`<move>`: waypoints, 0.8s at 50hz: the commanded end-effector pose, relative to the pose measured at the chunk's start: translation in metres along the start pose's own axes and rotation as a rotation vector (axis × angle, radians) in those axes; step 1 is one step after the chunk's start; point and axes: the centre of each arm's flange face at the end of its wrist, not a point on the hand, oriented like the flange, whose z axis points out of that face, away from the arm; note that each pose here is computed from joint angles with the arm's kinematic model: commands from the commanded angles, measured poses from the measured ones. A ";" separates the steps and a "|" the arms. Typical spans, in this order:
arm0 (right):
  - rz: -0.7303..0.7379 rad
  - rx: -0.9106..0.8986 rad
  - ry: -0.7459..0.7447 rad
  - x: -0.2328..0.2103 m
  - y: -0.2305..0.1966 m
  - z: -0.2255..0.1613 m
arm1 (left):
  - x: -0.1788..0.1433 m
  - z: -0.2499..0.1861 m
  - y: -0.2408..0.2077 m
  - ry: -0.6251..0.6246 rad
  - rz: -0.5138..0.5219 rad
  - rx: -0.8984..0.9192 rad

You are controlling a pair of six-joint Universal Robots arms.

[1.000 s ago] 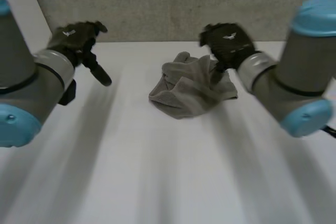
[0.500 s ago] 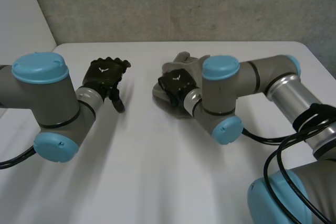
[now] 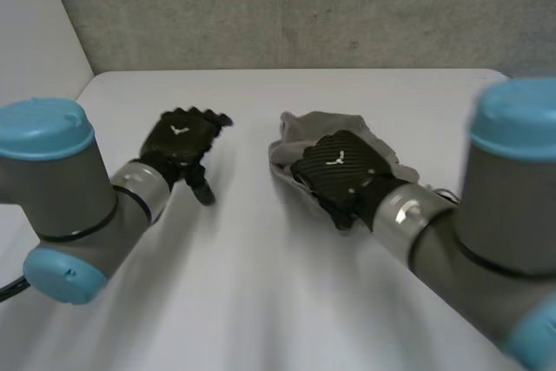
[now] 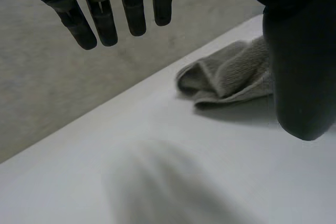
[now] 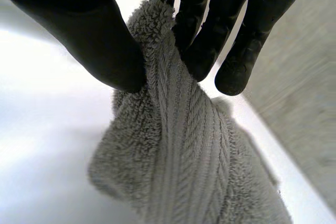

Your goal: Fold the towel.

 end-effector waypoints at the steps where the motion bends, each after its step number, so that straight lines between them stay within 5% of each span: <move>1: -0.007 0.039 0.031 -0.010 0.008 -0.032 | 0.045 -0.013 0.005 0.200 0.011 0.001; 18: 0.011 0.150 0.135 0.012 0.010 -0.064 | 0.078 0.004 0.022 0.279 0.007 -0.002; 31: 0.032 0.143 0.179 0.024 0.014 -0.066 | 0.087 0.029 0.029 0.302 -0.235 -0.027; 40: 0.025 0.164 0.200 0.032 0.008 -0.062 | 0.087 0.029 0.027 0.305 -0.310 -0.028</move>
